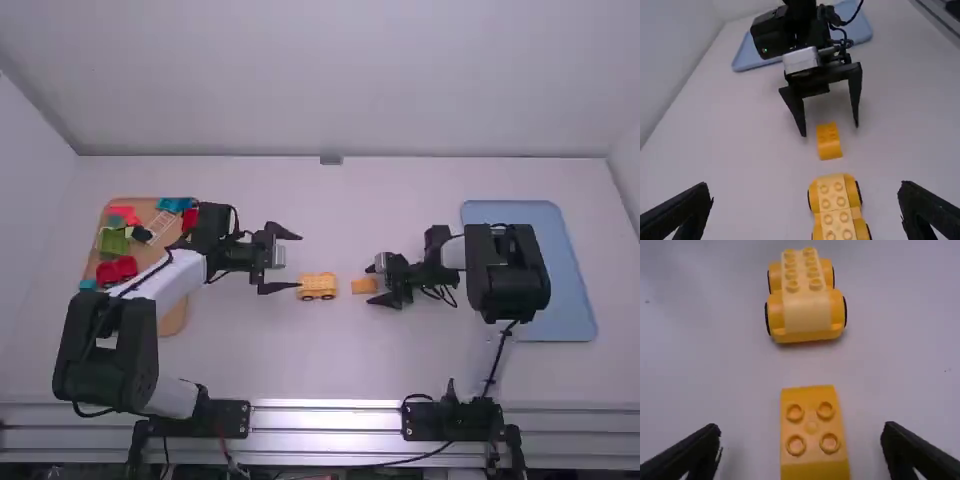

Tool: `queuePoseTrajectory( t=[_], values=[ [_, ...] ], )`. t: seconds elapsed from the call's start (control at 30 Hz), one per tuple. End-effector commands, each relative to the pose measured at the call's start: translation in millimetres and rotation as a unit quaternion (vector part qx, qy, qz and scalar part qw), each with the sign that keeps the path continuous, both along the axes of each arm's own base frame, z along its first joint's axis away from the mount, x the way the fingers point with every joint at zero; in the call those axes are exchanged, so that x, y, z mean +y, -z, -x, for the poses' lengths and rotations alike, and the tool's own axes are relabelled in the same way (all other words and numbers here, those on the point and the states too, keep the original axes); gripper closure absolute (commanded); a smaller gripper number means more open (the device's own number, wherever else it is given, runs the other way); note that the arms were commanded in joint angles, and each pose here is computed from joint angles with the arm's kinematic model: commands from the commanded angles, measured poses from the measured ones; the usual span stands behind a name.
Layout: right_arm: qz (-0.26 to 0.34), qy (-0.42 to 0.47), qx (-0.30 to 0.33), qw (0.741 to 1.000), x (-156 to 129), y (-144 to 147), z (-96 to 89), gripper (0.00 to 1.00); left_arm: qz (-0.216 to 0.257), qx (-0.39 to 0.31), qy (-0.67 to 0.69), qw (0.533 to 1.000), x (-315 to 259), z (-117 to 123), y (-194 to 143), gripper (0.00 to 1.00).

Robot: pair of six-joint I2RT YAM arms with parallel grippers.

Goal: Assemble lego blocks to make yellow taxi

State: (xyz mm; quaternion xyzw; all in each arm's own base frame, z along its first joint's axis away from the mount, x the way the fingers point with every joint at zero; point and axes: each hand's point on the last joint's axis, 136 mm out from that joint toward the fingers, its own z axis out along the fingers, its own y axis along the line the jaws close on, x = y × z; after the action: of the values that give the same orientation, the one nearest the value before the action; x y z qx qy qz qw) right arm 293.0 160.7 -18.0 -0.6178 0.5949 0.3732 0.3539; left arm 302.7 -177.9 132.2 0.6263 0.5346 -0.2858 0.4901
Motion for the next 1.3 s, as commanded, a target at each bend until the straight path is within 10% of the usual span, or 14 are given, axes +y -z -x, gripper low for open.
queuePoseTrajectory(
  t=[0.0, 0.4, 1.27],
  values=[
    [-0.007, -0.008, -0.012, 1.000, 1.5, 1.1, -2.6, 0.32, 0.015, 0.002, 0.017, 1.000, -4.9, 5.6, -2.6, 0.01],
    [0.024, 0.014, 0.009, 1.000, 3.2, 9.9, -11.2, 0.63, 0.031, 0.009, 0.024, 0.999, -6.6, 8.7, -7.5, 0.01],
    [0.035, -0.001, 0.059, 0.998, 0.2, -22.6, -14.5, 0.84, -0.043, 0.065, -0.030, 0.996, -19.4, 12.4, 39.6, 0.01]
  ],
)
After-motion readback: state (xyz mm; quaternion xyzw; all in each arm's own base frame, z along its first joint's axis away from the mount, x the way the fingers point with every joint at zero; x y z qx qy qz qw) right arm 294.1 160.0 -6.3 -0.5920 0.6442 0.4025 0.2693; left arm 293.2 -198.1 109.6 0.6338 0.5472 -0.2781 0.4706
